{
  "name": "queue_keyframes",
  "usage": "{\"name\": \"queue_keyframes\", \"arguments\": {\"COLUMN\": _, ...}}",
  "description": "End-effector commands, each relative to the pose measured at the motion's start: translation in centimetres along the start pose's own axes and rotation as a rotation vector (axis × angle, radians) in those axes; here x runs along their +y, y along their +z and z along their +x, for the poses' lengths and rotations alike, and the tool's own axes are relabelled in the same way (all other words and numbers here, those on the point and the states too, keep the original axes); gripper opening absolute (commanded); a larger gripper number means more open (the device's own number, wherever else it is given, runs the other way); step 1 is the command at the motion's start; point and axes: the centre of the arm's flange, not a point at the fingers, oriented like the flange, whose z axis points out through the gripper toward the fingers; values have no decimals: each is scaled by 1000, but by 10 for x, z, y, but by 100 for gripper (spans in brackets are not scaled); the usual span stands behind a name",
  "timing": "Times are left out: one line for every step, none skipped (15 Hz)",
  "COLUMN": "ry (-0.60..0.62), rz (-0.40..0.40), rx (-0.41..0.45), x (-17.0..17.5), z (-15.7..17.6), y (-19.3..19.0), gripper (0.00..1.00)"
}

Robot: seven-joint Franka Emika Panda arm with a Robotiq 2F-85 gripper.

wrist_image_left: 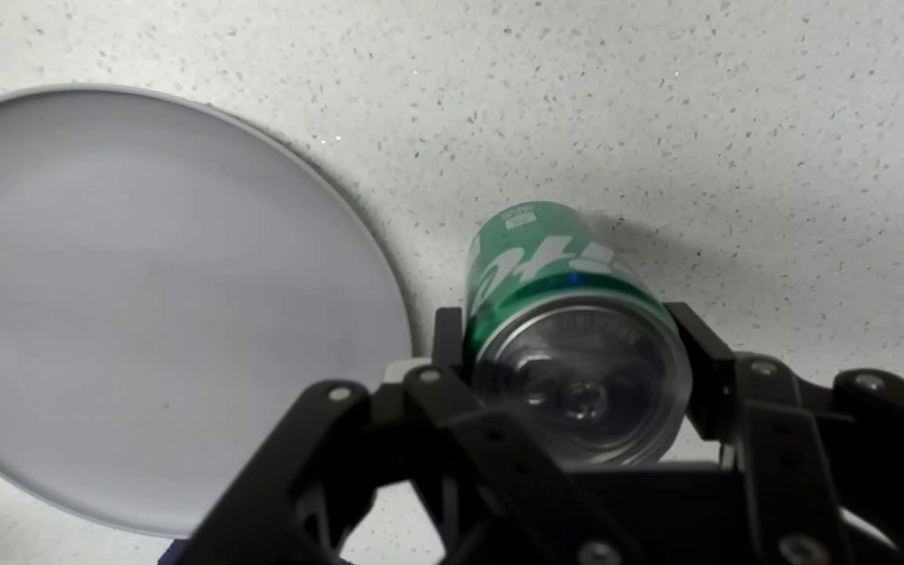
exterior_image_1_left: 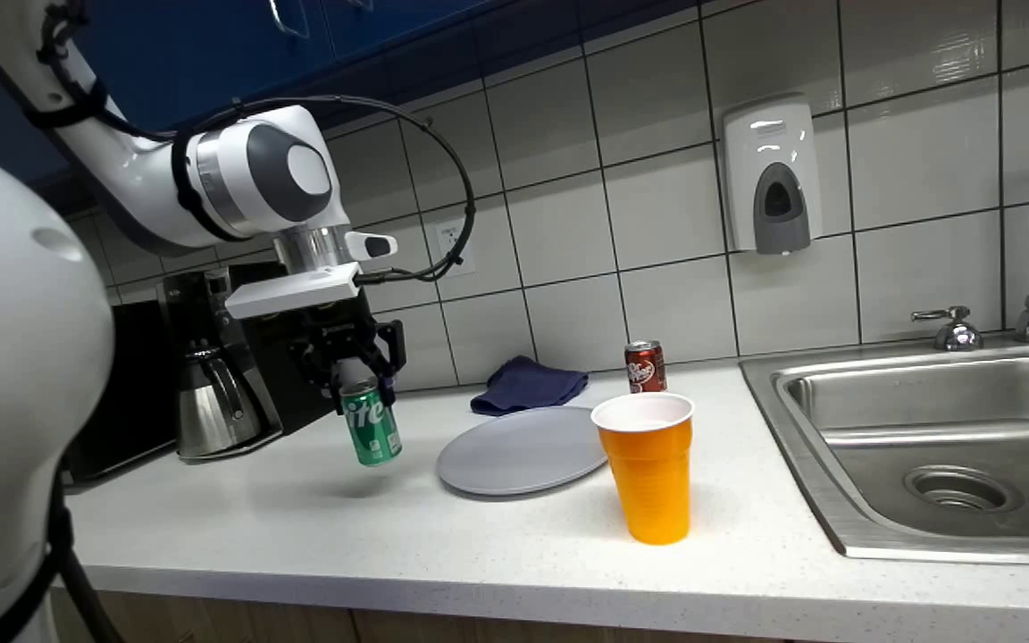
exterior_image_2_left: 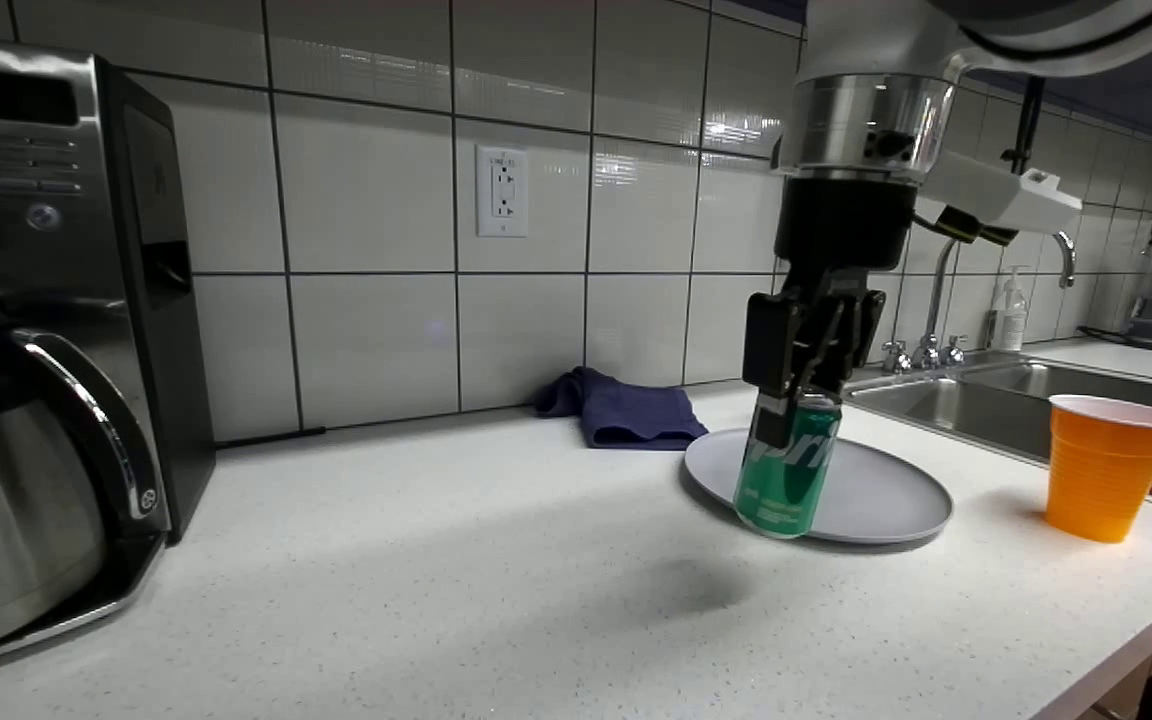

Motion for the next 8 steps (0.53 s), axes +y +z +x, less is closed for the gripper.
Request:
{"name": "queue_keyframes", "arguments": {"ry": 40, "rz": 5, "rx": 13, "x": 18, "z": -12, "y": -17, "gripper": 38}}
{"name": "queue_keyframes", "arguments": {"ry": 50, "rz": 3, "rx": 16, "x": 22, "z": -11, "y": -18, "gripper": 38}}
{"name": "queue_keyframes", "arguments": {"ry": 63, "rz": -1, "rx": 17, "x": 27, "z": -8, "y": -19, "gripper": 38}}
{"name": "queue_keyframes", "arguments": {"ry": 74, "rz": 0, "rx": 18, "x": 32, "z": -7, "y": -20, "gripper": 38}}
{"name": "queue_keyframes", "arguments": {"ry": 87, "rz": -5, "rx": 15, "x": 37, "z": -5, "y": -21, "gripper": 38}}
{"name": "queue_keyframes", "arguments": {"ry": 96, "rz": -4, "rx": 16, "x": 43, "z": -4, "y": -22, "gripper": 38}}
{"name": "queue_keyframes", "arguments": {"ry": 107, "rz": -2, "rx": 15, "x": 50, "z": -3, "y": -22, "gripper": 38}}
{"name": "queue_keyframes", "arguments": {"ry": 117, "rz": -2, "rx": 13, "x": 57, "z": -3, "y": -21, "gripper": 38}}
